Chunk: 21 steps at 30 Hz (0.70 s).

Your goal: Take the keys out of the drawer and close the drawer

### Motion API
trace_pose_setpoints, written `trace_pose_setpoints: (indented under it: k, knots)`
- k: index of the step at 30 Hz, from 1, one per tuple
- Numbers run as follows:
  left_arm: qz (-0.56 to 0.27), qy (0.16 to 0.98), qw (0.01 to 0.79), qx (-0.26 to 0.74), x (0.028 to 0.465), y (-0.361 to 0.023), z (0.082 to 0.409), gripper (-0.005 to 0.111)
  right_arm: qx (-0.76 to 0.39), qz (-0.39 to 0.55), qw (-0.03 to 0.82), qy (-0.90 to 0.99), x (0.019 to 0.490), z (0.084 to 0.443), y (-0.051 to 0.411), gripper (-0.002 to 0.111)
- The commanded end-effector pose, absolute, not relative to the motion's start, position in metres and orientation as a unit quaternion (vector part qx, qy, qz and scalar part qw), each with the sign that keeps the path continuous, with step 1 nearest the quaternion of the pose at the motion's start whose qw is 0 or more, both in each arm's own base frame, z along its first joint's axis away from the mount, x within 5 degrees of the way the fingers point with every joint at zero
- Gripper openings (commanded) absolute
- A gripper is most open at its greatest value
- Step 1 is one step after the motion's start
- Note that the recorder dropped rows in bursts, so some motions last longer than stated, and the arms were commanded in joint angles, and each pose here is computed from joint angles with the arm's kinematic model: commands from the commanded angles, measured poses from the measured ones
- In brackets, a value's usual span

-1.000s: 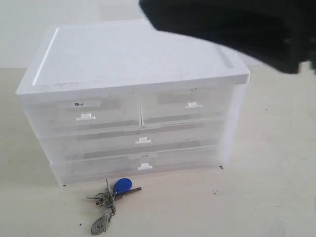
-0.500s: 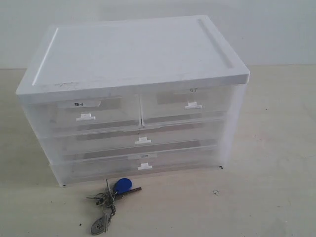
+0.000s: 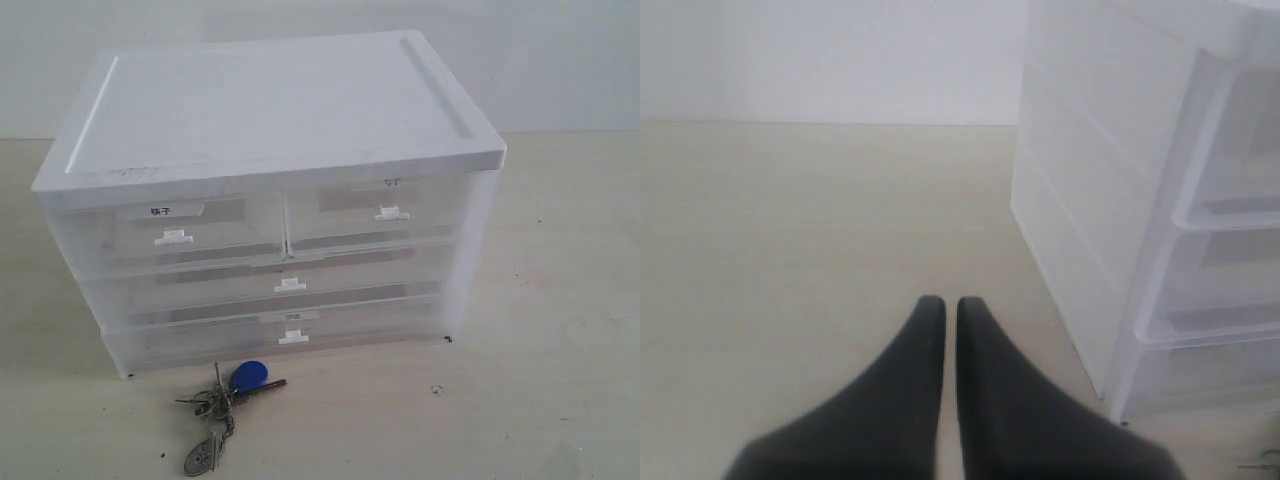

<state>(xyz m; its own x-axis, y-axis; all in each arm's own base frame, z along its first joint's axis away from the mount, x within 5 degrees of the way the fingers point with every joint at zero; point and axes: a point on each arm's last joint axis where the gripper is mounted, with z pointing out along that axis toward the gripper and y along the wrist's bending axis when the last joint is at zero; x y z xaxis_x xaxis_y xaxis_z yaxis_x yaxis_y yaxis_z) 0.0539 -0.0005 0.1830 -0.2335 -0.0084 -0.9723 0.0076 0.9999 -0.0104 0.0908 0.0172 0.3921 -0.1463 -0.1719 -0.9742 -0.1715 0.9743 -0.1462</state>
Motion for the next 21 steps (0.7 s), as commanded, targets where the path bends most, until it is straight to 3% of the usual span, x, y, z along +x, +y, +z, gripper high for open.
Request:
trace_pose_setpoints:
  k: [1, 9, 16, 21]
  knots:
    - [-0.005, 0.782, 0.624, 0.001, 0.054, -0.001, 0.185, 0.005, -0.110, 0.021, 0.646, 0.755, 0.113, 0.393, 0.062, 0.000]
    - [-0.005, 0.782, 0.624, 0.001, 0.054, -0.001, 0.185, 0.005, -0.128, 0.045, 0.581, 0.802, 0.164, 0.395, 0.115, 0.000]
    - [-0.005, 0.782, 0.624, 0.001, 0.054, -0.001, 0.185, 0.005, -0.049, 0.102, 0.473, 0.874, 0.236, 0.356, 0.083, 0.000]
    - [-0.005, 0.782, 0.624, 0.001, 0.054, -0.001, 0.185, 0.005, -0.088, 0.146, 0.414, 0.894, 0.265, 0.325, 0.084, 0.000]
